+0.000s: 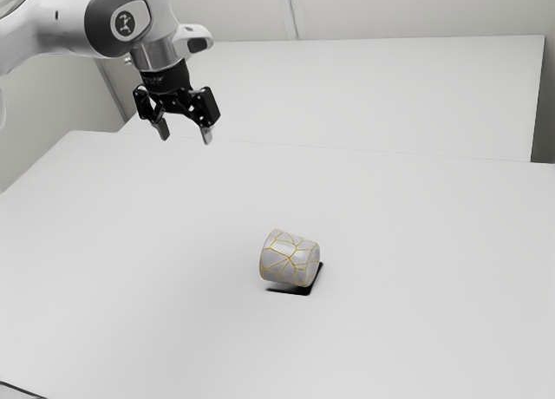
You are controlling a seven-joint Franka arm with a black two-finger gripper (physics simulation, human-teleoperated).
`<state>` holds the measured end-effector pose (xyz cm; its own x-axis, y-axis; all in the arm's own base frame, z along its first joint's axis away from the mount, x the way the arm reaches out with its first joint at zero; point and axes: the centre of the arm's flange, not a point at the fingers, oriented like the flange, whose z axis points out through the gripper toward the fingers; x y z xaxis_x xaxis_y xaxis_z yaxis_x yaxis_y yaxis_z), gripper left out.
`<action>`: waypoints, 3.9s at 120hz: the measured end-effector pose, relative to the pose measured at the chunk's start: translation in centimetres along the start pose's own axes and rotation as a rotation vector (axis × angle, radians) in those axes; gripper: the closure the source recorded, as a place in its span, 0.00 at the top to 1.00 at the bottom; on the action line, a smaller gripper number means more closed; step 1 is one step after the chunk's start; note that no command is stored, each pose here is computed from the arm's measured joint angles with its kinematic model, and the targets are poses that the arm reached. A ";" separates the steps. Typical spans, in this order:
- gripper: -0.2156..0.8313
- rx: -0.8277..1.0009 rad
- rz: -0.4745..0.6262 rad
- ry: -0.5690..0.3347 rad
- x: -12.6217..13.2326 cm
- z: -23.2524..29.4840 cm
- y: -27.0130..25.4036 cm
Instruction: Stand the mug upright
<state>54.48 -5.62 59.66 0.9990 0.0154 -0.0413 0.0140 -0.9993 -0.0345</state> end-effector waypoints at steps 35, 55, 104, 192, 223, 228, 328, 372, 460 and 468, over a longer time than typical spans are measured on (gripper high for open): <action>0.79 -0.021 -0.002 -0.001 -0.4 0.2 0.3; 0.79 -0.066 -0.003 -0.029 -1.4 3.1 1.0; 0.79 -0.233 -0.025 -0.031 -1.3 12.1 1.6; 0.79 -0.541 -0.122 0.026 -2.3 22.9 3.8; 0.79 -0.657 -0.152 0.047 -3.2 25.7 4.0; 0.79 -0.664 -0.143 0.056 -3.1 25.9 4.0; 0.53 -0.966 -0.145 0.211 -4.2 30.9 3.7; 0.11 -0.979 0.002 0.329 -4.2 28.0 4.8; 0.05 -0.225 0.586 0.122 -2.6 13.4 4.6; 0.05 -0.151 0.564 0.079 -3.3 13.6 4.2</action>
<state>50.63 -9.37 46.06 0.8537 -0.5169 0.0631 -0.5207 -0.8461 0.1144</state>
